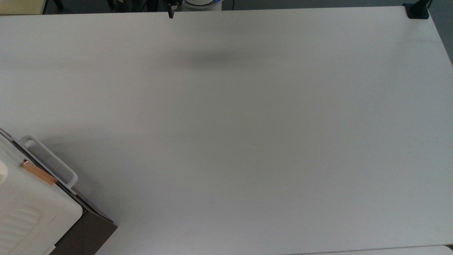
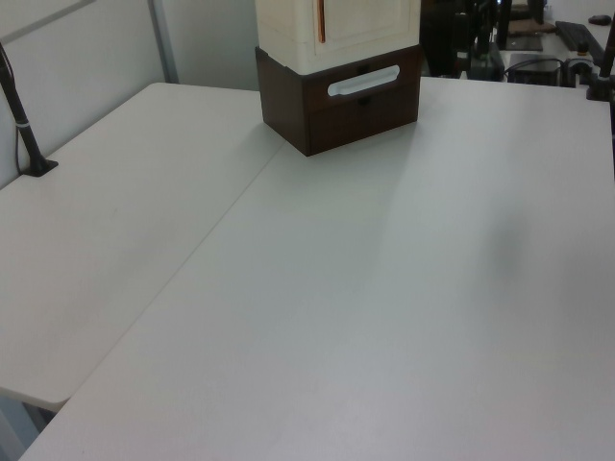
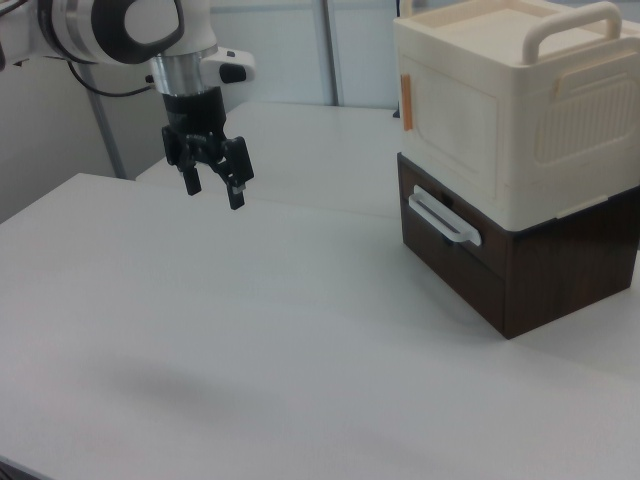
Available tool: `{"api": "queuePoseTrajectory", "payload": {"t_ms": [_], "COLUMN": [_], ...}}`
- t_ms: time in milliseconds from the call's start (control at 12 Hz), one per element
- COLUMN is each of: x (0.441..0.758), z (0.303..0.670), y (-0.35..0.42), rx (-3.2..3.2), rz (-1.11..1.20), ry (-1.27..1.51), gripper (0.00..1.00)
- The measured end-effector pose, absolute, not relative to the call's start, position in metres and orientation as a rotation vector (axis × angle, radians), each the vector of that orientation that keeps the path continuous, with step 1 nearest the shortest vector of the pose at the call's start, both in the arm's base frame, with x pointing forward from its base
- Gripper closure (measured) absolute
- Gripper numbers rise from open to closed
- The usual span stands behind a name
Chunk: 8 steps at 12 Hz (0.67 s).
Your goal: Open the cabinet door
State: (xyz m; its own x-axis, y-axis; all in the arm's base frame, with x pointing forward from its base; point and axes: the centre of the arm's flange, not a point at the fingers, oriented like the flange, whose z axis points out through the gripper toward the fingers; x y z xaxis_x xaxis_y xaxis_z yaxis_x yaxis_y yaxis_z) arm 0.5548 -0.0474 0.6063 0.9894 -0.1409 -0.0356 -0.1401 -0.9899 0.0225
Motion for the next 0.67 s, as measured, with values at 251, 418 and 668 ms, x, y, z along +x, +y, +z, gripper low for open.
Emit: {"api": "queuePoseTrajectory", "payload": {"t_ms": [251, 418, 668], "x": [0.573, 0.586, 0.609], "z": [0.599, 0.603, 0.620], "y": [-0.042, -0.042, -0.044], "rx": [3.111, 3.103, 3.068], "rz": [0.052, 0.201, 0.504], "ry": [-0.201, -0.228, -0.352], "gripper": [0.00, 0.00, 0.00]}}
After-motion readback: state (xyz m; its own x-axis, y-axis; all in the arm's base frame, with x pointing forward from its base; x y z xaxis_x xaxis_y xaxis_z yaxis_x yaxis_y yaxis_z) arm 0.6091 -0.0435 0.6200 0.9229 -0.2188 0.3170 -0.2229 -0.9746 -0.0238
